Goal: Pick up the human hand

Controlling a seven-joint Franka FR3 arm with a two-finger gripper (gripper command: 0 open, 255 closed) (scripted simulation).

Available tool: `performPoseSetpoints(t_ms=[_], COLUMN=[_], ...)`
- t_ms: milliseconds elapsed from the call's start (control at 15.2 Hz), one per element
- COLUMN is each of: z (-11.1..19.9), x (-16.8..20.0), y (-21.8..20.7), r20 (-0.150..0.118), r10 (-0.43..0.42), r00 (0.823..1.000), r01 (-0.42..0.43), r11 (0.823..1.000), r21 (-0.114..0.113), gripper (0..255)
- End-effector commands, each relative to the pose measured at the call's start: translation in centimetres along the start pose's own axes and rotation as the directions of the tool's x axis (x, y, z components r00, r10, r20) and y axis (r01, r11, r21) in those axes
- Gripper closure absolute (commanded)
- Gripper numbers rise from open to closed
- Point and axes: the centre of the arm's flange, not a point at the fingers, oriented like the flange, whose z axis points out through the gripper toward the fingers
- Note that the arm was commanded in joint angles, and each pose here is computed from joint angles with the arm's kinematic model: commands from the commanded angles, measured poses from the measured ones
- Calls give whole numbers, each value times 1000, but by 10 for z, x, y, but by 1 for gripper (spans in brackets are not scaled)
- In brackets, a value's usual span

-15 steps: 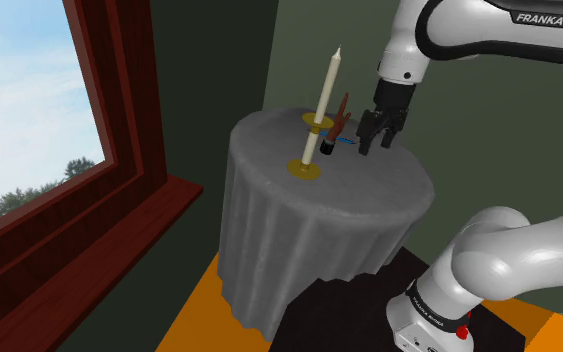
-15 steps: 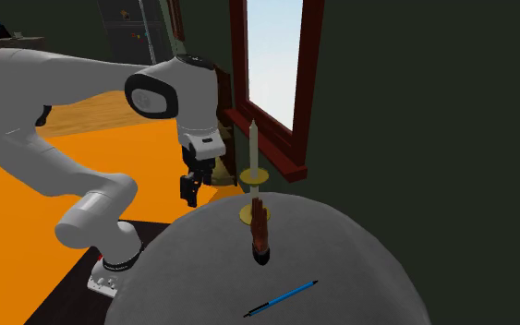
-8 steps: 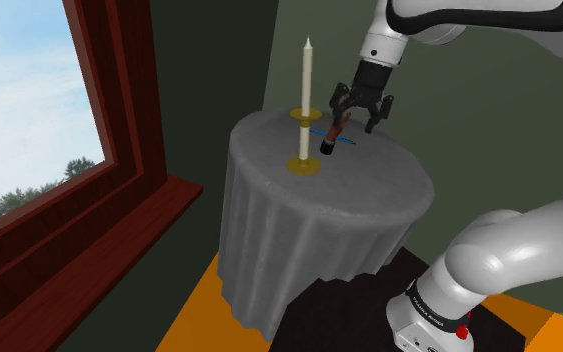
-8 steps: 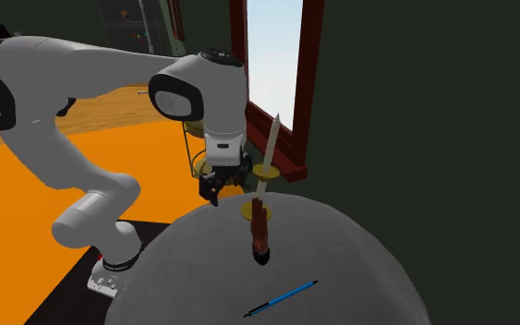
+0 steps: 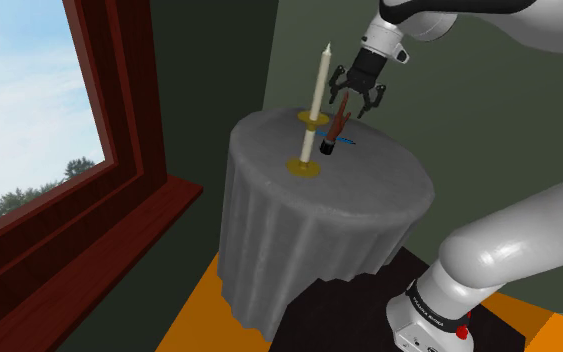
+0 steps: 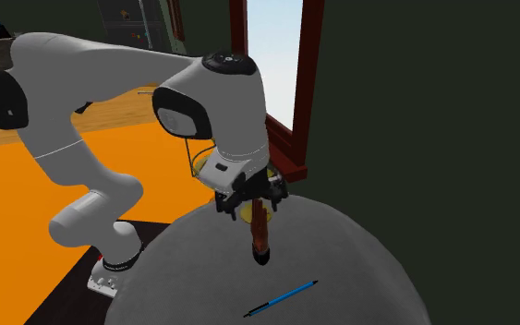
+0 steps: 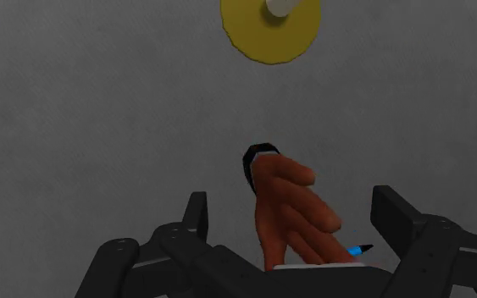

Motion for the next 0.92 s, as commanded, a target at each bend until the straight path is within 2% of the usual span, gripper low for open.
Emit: performPoseSetpoints(t_ms=[0, 132, 726, 792, 858], z=[-10, -16, 23, 23, 23], x=[25, 47, 54, 54, 54], y=[0, 6, 10, 11, 10], r20=[2, 8, 8, 8, 8], r10=[167, 310, 310, 310, 310], r00=[986, 951, 951, 951, 951], r01=[-166, -309, -309, -309, -309], r11=[985, 948, 948, 948, 948], r21=[39, 73, 73, 73, 73], gripper=[0, 0, 0, 255, 255])
